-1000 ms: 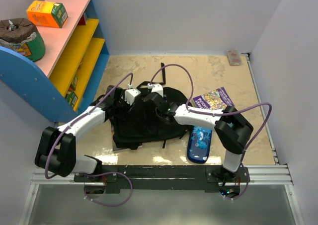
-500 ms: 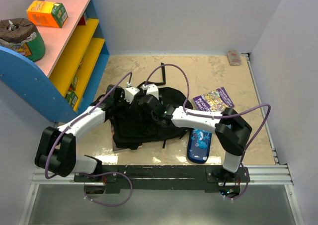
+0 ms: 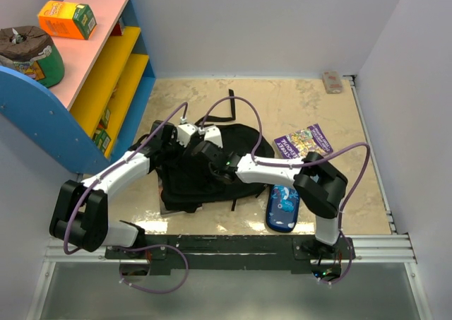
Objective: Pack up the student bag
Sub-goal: Adjust the student bag at the center of the board.
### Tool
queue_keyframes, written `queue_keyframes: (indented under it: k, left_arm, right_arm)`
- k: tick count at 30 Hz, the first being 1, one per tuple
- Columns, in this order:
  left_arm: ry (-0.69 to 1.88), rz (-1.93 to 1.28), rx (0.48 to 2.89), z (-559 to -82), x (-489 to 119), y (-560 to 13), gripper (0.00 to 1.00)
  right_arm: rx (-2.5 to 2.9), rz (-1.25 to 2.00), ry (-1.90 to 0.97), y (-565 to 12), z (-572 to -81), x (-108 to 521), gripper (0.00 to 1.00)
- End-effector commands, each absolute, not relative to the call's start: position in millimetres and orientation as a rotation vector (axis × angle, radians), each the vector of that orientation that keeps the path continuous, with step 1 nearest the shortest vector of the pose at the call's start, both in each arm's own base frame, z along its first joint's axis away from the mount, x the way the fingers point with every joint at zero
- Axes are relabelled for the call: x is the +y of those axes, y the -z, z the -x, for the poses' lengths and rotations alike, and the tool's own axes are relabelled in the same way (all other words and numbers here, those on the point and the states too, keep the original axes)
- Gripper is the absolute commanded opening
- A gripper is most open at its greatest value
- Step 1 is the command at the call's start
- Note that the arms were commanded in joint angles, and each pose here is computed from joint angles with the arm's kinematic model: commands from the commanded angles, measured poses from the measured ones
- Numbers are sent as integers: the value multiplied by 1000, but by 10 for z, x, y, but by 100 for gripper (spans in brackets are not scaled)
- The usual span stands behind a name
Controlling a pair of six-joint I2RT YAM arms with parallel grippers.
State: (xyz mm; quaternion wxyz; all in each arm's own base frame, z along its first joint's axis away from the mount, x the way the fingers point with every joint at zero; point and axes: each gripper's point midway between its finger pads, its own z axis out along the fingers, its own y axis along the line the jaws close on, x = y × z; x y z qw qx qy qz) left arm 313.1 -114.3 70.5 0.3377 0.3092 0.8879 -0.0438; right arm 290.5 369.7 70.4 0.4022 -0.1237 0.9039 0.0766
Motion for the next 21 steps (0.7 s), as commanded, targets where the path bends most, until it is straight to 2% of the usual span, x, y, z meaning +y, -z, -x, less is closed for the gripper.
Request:
queue_keyframes:
  k: [1, 5, 9, 12, 16, 21]
  left_arm:
    - [114, -783, 2271, -3201, -1150, -802, 29]
    - [113, -790, 2267, -3206, -1152, -808, 29]
    - [128, -784, 2239, -3275, -1200, -938, 29]
    - [231, -769, 2215, -3315, -1373, -1149, 32]
    - [380, -776, 2195, -3287, -1732, -1361, 40]
    - [431, -851, 2221, -3154, -2187, -1251, 53]
  right_arm:
    - [2231, 252, -166, -937, -2958, 3565, 16]
    - [2217, 214, -203, -998, -2936, 3507, 1]
    - [2214, 163, -301, -1047, -2903, 3458, 0]
    - [2214, 93, -376, -1025, -2910, 3358, 0]
    - [2218, 9, -611, -989, -2894, 3326, 0]
    - [2216, -65, -710, -920, -2943, 3285, 0]
